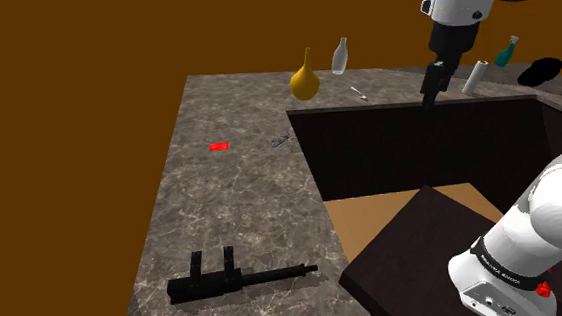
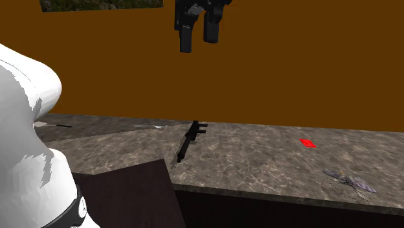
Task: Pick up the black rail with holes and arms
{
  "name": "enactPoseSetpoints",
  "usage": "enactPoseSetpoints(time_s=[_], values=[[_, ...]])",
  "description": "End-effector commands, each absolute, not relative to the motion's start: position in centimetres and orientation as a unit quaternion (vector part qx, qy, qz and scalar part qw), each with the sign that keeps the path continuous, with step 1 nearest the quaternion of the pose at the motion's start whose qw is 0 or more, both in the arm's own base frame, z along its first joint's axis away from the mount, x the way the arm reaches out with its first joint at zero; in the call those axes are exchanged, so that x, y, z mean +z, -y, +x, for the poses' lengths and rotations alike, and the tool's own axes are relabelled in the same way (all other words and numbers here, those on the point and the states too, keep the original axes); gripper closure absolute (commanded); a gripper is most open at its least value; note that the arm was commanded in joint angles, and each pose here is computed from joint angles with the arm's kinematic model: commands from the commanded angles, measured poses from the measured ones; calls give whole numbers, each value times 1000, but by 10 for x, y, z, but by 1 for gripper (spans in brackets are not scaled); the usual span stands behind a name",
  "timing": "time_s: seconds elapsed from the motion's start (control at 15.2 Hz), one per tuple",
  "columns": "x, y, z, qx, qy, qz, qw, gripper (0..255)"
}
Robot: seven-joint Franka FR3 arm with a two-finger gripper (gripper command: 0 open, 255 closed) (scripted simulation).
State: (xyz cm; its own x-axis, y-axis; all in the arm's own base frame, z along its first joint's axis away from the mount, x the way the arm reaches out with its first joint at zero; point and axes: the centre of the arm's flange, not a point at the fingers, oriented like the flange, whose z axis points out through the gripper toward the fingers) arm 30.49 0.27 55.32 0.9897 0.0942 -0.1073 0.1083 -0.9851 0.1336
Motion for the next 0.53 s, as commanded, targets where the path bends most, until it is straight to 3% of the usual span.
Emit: enactPoseSetpoints(time_s=[0.0, 0.46], values=[[553, -3, 305, -50, -51, 995, 70, 0], [491, -61, 330, -33, -96, 993, 63, 0]])
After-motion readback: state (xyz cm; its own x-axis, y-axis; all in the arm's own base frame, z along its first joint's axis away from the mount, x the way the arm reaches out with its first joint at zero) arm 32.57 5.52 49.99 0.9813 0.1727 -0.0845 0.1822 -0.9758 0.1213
